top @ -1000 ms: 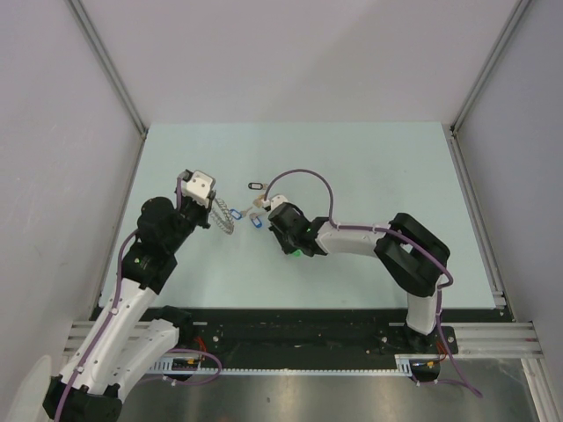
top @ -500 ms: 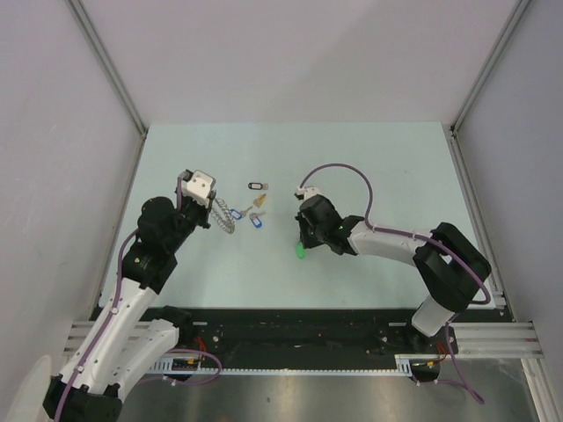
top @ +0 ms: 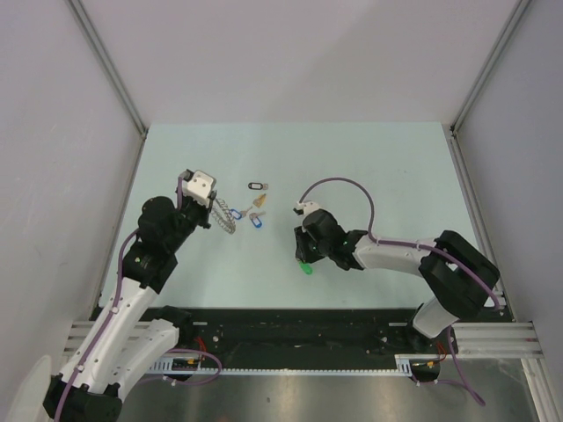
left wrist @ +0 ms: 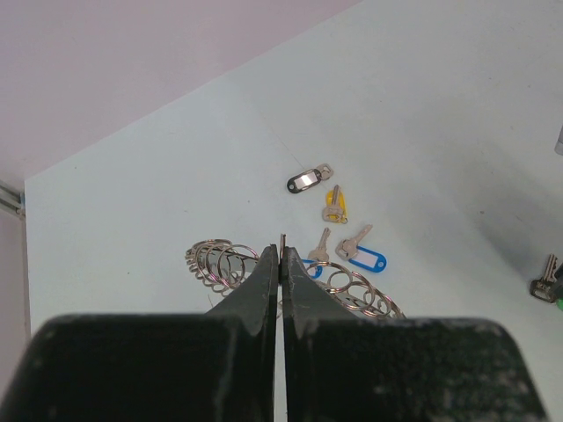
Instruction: Put the keys on the keyring
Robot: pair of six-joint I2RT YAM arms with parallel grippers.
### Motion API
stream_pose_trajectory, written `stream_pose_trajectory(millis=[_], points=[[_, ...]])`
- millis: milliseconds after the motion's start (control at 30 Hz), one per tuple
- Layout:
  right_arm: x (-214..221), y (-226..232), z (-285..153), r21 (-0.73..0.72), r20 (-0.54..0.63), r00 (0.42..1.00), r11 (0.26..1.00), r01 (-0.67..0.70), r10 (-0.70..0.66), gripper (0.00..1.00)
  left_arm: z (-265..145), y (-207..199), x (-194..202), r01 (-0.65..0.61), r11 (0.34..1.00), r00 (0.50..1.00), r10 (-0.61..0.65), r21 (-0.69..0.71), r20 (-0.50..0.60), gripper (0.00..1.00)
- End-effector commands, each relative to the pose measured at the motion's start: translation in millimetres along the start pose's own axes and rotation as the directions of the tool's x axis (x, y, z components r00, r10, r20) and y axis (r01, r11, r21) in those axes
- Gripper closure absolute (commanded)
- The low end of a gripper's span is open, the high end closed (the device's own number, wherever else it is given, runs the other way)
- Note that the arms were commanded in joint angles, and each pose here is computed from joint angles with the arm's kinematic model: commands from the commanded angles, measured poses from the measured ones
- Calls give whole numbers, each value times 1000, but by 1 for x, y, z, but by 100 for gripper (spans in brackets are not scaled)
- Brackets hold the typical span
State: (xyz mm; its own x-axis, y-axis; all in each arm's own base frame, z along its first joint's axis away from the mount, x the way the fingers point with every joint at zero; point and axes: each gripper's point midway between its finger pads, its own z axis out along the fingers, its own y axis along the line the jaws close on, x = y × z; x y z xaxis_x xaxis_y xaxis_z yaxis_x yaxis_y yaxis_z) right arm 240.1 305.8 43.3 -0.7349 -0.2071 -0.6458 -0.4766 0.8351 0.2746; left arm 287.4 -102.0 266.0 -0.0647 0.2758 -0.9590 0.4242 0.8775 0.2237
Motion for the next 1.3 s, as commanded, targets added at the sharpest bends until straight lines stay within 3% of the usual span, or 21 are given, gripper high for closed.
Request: stream_pose_trajectory(millis=[0,200,333,733,967,1267], points=[[-35,22,-20,-118,114,990,988,98,-85,68,-1,2,-19,0,1000,997,1,-7,71,100],[-40,13,-32,-144,56,979,969,203,-197,59,0,1,-19,-1,1000,997,1,1,71,99],[-26,9,-29,-161,-71,958,951,264,-278,59,0,1,-19,-2,1000,998,2,0,68,100],[-11,0,-7,-191,-307,925,967,171,-224,63,1,-1,-19,-5,1000,998,4,13,65,99],[-5,3,5,-231,-365,905,963,139,-218,70,1,-1,-18,-3,1000,998,2,14,61,100],[2,0,9,-238,-420,880,962,132,-224,72,2,-2,-18,-3,1000,998,2,19,60,99]])
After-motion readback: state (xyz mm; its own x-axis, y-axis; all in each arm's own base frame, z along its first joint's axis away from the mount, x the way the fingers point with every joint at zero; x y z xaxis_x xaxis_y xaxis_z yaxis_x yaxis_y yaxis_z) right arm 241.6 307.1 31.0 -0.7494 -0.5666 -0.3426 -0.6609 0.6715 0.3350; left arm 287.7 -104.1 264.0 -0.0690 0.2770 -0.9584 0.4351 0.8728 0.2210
